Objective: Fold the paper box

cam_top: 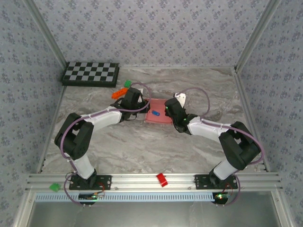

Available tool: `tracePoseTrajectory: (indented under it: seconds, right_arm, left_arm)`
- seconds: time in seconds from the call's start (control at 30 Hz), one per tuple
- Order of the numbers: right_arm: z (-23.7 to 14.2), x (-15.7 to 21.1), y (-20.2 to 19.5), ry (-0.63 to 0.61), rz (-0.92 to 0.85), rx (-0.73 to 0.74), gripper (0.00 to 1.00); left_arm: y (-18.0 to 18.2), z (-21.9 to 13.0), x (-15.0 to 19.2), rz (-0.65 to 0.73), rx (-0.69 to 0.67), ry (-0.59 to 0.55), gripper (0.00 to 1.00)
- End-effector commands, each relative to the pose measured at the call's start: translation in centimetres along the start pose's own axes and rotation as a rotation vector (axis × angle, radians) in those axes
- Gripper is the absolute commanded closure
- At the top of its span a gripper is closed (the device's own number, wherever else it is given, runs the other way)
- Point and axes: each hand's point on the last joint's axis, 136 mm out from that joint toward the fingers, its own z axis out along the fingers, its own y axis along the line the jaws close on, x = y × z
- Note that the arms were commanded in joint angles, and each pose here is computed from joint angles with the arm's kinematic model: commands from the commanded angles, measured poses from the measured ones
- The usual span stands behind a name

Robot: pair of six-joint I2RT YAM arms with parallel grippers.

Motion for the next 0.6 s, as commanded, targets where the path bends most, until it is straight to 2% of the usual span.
tracePoseTrajectory:
  seconds: [0.0, 0.57]
  right_arm:
    - [0.0, -0.3, 0.8, 0.004, 0.027, -0.011, 0.78]
    - [0.3, 0.7, 0.6, 0.018, 0.018, -0.012, 0.79]
  left_arm:
    - [-0.8, -0.7, -0.6, -0.003, 0.017, -0.024, 0.83]
    - [-0.3, -0.7, 0.1, -0.004, 0.012, -0.020, 0.84]
